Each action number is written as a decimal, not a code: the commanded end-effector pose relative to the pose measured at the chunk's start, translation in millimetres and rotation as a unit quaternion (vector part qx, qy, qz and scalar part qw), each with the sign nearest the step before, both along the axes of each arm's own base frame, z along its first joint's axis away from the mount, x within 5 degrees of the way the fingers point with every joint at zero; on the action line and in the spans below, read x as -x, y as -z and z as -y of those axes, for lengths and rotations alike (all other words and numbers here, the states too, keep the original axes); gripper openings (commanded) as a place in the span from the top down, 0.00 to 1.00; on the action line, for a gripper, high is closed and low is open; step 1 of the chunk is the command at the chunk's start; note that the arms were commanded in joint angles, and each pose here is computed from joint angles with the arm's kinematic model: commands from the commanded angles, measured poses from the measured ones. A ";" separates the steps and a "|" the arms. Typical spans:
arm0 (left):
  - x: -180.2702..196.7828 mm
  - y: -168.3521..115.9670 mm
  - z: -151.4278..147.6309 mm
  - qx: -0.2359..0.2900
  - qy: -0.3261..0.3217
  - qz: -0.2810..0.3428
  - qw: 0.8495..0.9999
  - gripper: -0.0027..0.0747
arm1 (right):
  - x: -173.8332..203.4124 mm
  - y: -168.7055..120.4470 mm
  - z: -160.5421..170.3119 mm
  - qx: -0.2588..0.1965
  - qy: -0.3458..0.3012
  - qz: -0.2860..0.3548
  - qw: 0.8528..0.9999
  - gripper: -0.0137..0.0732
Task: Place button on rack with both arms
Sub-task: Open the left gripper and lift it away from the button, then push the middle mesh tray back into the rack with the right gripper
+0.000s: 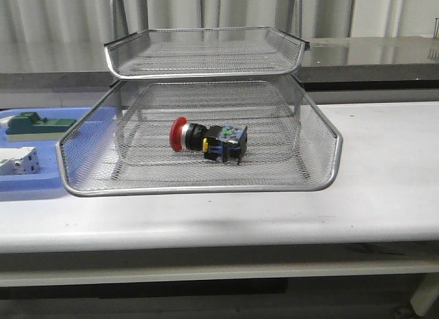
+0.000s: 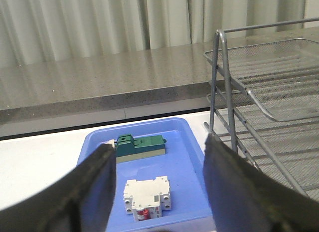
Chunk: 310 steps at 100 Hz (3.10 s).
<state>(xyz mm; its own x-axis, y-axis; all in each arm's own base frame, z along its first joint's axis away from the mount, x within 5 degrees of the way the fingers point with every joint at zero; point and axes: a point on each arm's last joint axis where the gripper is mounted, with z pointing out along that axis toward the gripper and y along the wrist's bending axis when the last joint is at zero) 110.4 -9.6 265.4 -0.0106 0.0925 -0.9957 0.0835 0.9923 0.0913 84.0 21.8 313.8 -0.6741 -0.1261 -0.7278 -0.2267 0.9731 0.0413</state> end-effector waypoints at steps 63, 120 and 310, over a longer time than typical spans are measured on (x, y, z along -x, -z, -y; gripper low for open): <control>-1.0 -10.5 -0.7 0.011 -0.004 0.022 1.000 0.96 | -4.0 -12.9 0.1 -0.006 0.004 0.045 0.999 0.91; -1.0 -10.5 -0.7 0.011 -0.004 0.022 1.000 0.96 | -5.0 -14.3 -4.1 -0.035 -0.001 0.047 0.998 0.91; -1.0 -10.5 -0.7 0.011 -0.004 0.022 1.000 0.96 | -156.3 100.6 -213.0 0.103 -0.303 -0.122 0.940 0.91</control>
